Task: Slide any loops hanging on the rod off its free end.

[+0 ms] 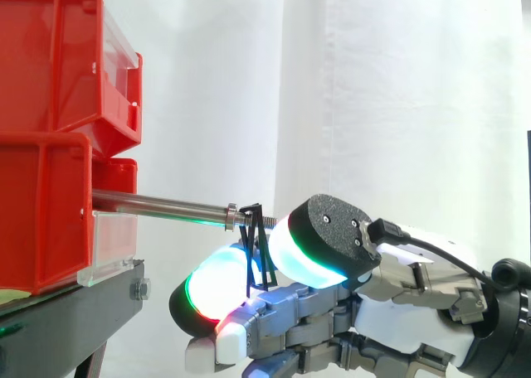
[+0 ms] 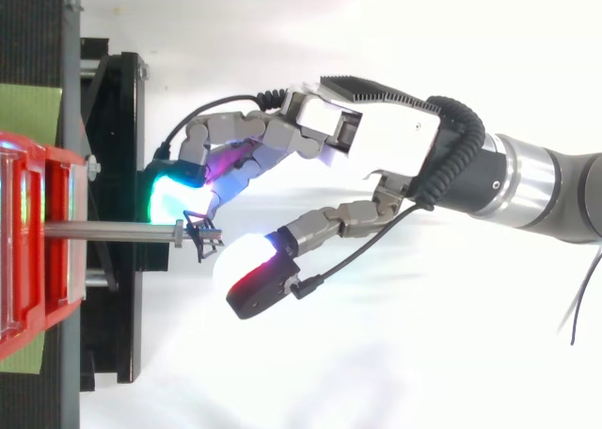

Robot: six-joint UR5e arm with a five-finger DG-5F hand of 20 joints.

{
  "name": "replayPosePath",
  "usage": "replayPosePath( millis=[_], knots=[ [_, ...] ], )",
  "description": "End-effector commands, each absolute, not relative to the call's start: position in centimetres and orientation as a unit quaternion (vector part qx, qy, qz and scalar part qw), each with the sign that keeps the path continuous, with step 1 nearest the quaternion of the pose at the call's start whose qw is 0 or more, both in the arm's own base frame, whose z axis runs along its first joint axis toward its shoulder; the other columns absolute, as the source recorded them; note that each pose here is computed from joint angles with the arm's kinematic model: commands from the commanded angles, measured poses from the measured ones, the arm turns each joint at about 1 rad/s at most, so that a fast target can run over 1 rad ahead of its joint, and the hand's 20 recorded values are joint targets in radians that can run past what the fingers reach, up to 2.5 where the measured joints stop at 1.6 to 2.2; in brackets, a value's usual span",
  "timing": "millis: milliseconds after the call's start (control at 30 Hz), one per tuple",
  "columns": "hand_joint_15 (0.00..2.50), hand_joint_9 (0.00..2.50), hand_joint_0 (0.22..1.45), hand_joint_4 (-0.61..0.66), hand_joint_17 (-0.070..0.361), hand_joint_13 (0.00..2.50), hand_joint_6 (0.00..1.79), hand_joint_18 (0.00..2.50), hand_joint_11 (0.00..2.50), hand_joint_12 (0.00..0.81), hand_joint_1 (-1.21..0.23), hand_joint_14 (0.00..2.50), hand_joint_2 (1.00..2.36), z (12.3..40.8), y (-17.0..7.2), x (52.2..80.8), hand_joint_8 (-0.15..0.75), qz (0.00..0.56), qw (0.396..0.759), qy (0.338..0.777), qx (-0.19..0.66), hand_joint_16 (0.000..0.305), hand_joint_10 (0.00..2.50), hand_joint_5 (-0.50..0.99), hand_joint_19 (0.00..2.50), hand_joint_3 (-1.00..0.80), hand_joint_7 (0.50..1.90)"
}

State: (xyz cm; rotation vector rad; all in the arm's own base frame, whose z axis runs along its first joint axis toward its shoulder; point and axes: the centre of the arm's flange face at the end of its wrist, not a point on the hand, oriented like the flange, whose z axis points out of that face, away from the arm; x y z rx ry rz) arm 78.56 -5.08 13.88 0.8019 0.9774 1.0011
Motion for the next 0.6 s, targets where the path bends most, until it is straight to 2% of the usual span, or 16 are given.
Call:
replayPosePath(
  millis=[0, 33, 133, 167, 233, 433, 567],
  knots=[
    [0.22, 0.93, 0.61, 0.21, 0.099, 0.76, 0.55, 0.82, 0.37, 0.323, -0.73, 0.01, 1.01, 13.1, -4.7, 78.7, 0.268, 0.448, 0.69, 0.44, 0.36, 0.044, 0.01, -0.11, 0.53, -0.43, 1.21],
    [0.21, 0.93, 0.61, 0.2, 0.099, 0.76, 0.56, 0.82, 0.37, 0.322, -0.73, 0.01, 1.01, 12.9, -4.7, 78.8, 0.266, 0.448, 0.69, 0.44, 0.361, 0.044, 0.01, -0.11, 0.52, -0.42, 1.21],
    [0.22, 0.92, 0.62, 0.16, 0.1, 0.76, 0.67, 0.83, 0.38, 0.324, -0.72, 0.01, 1.01, 11.5, -4.5, 79.5, 0.271, 0.449, 0.689, 0.44, 0.361, 0.044, 0.01, -0.13, 0.52, -0.35, 1.07],
    [0.22, 0.9, 0.62, 0.16, 0.1, 0.76, 0.75, 0.83, 0.37, 0.324, -0.72, 0.01, 1.01, 11.4, -4.4, 79.7, 0.272, 0.452, 0.688, 0.439, 0.36, 0.044, 0.01, -0.15, 0.53, -0.32, 0.93],
    [0.22, 0.88, 0.62, 0.15, 0.1, 0.76, 0.82, 0.83, 0.38, 0.328, -0.72, 0.01, 1.02, 11.0, -4.5, 80.2, 0.27, 0.455, 0.687, 0.434, 0.364, 0.045, 0.01, -0.17, 0.53, -0.25, 0.86],
    [0.22, 0.86, 0.62, 0.12, 0.101, 0.75, 0.86, 0.83, 0.38, 0.328, -0.71, 0.01, 1.02, 10.9, -5.1, 80.1, 0.272, 0.464, 0.675, 0.433, 0.377, 0.045, 0.02, -0.18, 0.53, -0.21, 0.83],
    [0.23, 0.87, 0.58, 0.16, 0.102, 0.76, 0.84, 0.83, 0.38, 0.329, -0.75, 0.01, 1.01, 11.6, -5.1, 80.5, 0.272, 0.471, 0.675, 0.425, 0.376, 0.045, 0.01, -0.18, 0.55, -0.39, 0.81]
  ],
)
